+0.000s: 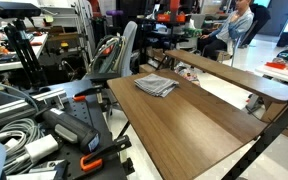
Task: Slide the towel to the right
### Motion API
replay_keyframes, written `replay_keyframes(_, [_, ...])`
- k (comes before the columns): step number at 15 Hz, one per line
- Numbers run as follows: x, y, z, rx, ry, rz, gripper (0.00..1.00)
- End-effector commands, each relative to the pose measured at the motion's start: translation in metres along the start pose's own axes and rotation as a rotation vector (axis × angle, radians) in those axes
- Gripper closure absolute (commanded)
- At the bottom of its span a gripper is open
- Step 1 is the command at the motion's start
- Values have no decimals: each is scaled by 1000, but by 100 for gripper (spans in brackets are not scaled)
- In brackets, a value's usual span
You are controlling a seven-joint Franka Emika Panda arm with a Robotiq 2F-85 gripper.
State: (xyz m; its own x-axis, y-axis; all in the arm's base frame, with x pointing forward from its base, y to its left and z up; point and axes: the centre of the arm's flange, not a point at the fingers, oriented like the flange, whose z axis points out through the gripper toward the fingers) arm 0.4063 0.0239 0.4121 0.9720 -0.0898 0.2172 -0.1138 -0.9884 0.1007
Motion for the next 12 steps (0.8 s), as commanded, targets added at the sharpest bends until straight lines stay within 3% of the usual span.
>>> replay_keyframes(1, [36,-69,55,35,-36,-66,0])
replay_keyframes(7, [69,-156,144,62,-137,-115,0])
replay_keyframes(12, [112,-213,211,70,-156,-104,0])
